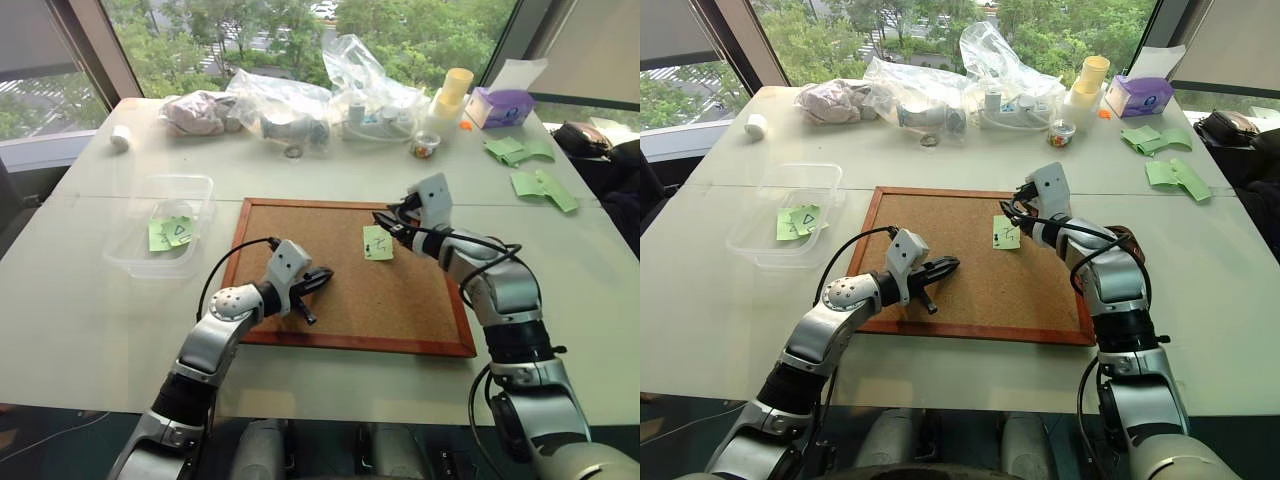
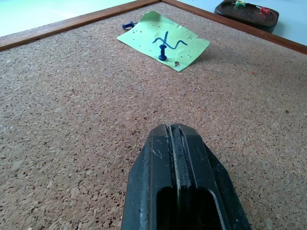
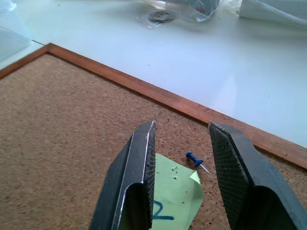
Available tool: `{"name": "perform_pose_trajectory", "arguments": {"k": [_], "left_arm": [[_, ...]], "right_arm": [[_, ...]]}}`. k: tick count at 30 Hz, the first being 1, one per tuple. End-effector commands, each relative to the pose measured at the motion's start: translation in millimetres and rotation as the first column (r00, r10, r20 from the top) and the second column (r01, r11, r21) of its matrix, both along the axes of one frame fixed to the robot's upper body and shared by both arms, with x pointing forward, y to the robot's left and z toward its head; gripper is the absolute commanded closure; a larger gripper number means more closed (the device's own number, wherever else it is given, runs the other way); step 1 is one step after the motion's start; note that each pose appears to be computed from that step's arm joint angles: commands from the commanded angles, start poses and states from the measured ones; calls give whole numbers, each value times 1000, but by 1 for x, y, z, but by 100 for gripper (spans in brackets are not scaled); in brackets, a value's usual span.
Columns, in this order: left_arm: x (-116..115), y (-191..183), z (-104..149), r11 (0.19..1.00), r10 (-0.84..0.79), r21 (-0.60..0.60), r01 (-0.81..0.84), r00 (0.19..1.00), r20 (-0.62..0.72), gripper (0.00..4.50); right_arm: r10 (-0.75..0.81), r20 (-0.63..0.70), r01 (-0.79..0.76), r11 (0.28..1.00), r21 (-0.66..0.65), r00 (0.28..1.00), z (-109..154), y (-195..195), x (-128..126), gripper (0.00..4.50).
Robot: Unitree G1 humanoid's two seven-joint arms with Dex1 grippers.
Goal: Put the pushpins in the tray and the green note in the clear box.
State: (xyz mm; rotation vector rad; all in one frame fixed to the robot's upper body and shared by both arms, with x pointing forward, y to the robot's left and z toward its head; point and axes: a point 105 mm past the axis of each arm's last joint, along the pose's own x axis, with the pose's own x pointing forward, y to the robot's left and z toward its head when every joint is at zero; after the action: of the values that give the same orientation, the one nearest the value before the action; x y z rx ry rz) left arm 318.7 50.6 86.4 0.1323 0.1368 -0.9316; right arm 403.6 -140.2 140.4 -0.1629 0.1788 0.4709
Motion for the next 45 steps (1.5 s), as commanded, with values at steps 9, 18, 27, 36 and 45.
{"name": "perform_pose_trajectory", "arguments": {"k": [9, 18, 27, 36, 45], "left_arm": [[-8, -1, -13, 1000, 10, 7, -10, 999, -46, 450], [-7, -2, -12, 1000, 16, 4, -16, 999, -42, 450], [-7, -3, -13, 1000, 20, 1, -20, 999, -40, 450], [-7, -2, -14, 1000, 27, 4, -27, 999, -36, 450], [-6, -4, -14, 1000, 1, 1, -1, 999, -39, 450]], "right_arm": [[45, 9, -43, 984, -176, 999, -2, 2, 21, 278], [78, -51, -87, 975, -206, 996, -10, -3, 21, 278], [112, -134, -134, 978, -162, 985, -16, 0, 21, 447], [6, -14, -7, 997, -83, 1000, 37, -34, 15, 447], [-277, -3, 275, 956, -106, 961, 51, -132, -48, 447]]}}
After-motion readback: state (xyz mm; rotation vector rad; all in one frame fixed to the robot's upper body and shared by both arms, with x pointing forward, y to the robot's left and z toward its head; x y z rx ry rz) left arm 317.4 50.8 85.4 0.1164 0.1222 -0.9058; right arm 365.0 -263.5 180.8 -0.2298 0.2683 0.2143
